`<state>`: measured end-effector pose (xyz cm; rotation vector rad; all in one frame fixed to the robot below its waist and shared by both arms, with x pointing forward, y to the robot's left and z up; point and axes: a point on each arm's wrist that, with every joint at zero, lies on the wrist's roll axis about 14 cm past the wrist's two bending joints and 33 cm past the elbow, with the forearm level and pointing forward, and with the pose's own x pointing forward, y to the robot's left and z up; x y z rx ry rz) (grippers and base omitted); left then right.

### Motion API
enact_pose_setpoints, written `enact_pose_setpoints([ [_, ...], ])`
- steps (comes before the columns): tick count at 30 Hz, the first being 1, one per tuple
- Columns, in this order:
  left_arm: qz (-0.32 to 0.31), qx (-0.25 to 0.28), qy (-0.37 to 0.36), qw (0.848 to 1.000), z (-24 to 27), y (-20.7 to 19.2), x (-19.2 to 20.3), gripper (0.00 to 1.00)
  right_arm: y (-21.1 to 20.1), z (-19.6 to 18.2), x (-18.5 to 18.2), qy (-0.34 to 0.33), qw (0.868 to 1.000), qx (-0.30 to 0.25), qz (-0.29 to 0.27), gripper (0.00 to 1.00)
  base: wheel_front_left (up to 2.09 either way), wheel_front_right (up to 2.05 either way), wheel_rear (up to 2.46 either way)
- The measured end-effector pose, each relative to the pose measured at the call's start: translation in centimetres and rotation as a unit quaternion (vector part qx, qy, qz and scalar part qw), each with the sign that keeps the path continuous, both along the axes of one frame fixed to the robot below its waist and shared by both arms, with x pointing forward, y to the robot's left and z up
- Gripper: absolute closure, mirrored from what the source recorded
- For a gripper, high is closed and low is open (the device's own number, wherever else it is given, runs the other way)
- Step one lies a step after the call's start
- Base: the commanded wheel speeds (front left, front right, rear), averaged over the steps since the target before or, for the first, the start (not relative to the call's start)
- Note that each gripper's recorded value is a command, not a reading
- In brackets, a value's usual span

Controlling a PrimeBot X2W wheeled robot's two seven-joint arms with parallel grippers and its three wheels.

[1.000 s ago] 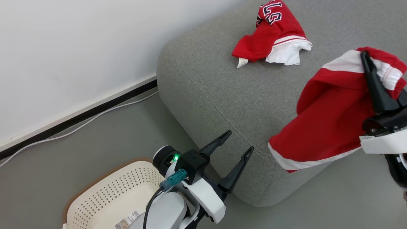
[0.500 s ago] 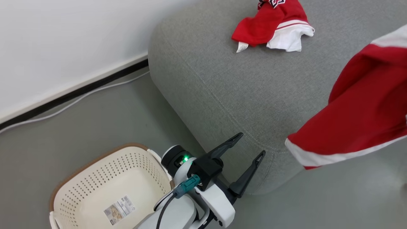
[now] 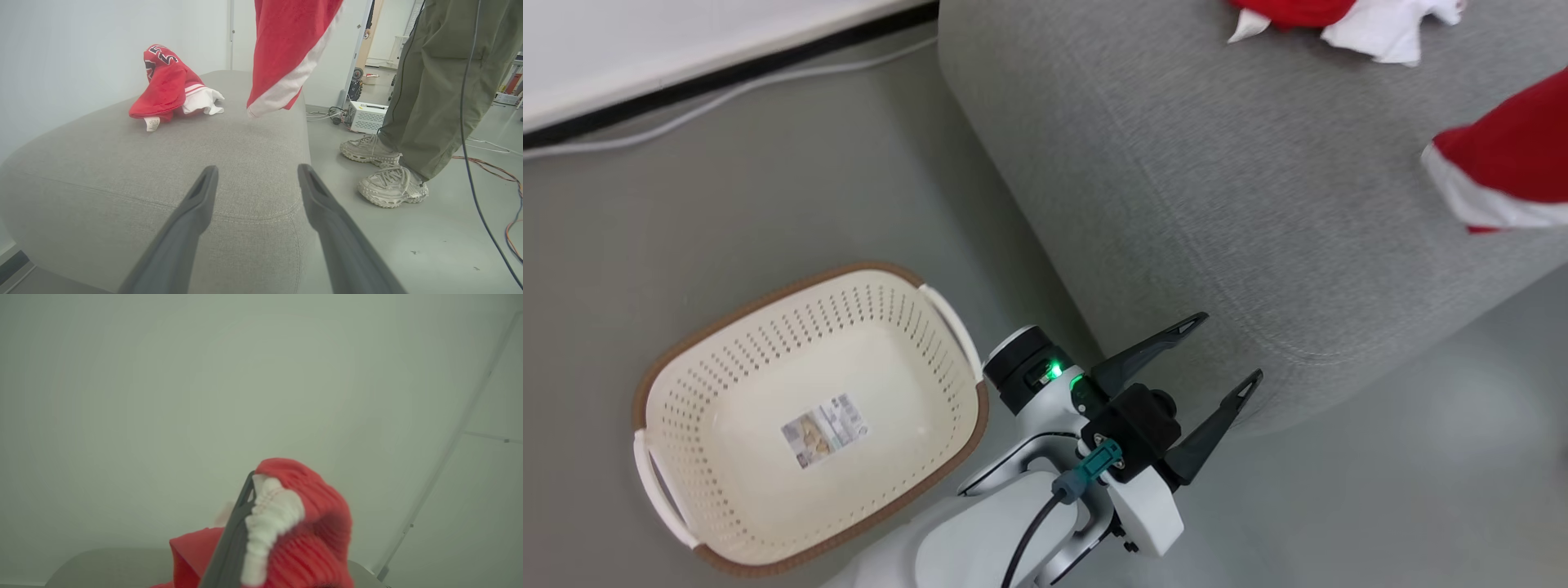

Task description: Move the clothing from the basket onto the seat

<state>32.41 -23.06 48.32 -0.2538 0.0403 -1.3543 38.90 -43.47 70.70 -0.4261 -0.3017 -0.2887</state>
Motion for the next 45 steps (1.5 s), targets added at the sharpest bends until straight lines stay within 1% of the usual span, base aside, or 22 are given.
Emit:
enact_pose_setpoints([
  [7,0.017,0.011,0.010,1.000,-2.5,0.4,1.9,0.00,-2.7,-0.3,4.8,0.008,1.000,-0.010,-0.028,1.00,0.00,0.00,0.00],
  [12,0.034,0.011,0.023,0.999,-3.8,0.9,3.5,0.00,-5.0,-0.8,7.6,0.029,0.997,-0.038,-0.063,1.00,0.00,0.00,0.00],
  [18,0.055,0.017,0.041,0.997,-5.5,1.8,4.6,0.00,-8.1,-0.5,9.8,0.023,0.993,-0.042,-0.108,1.00,0.00,0.00,0.00],
  [23,0.088,0.040,0.067,0.993,-8.4,3.2,5.6,0.00,-10.2,-0.9,11.6,0.017,0.989,-0.037,-0.139,1.00,0.00,0.00,0.00],
  [26,0.103,0.050,0.078,0.990,-9.7,3.9,6.1,0.00,-11.4,-2.8,12.2,0.021,0.987,-0.013,-0.158,1.00,0.00,0.00,0.00],
  [29,0.112,0.054,0.088,0.988,-10.5,4.5,6.3,0.00,-12.5,-5.2,12.8,0.019,0.985,0.028,-0.171,1.00,0.00,0.00,0.00],
  [30,0.116,0.057,0.092,0.987,-11.1,4.9,6.3,0.00,-12.9,-7.0,13.3,0.014,0.982,0.064,-0.178,1.00,0.00,0.00,0.00],
  [34,0.124,0.075,0.124,0.982,-13.1,5.9,5.1,0.00,-13.5,-11.0,14.5,0.016,0.975,0.121,-0.187,1.00,0.00,0.00,0.00],
  [36,0.134,0.087,0.137,0.978,-14.1,6.6,4.6,0.00,-13.4,-13.4,15.2,0.031,0.971,0.145,-0.188,1.00,0.00,0.00,0.00],
  [40,0.149,0.095,0.149,0.973,-15.0,7.3,4.7,0.00,-11.7,-18.5,17.3,0.059,0.964,0.200,-0.164,1.00,0.00,0.00,0.00],
  [43,0.154,0.096,0.153,0.971,-15.3,7.6,4.8,0.00,-9.3,-21.8,19.3,0.097,0.961,0.226,-0.130,1.00,0.00,0.00,0.00],
  [45,0.158,0.095,0.154,0.971,-15.2,7.9,5.0,0.00,-7.8,-22.9,20.3,0.120,0.962,0.221,-0.104,0.98,0.00,0.00,0.00],
])
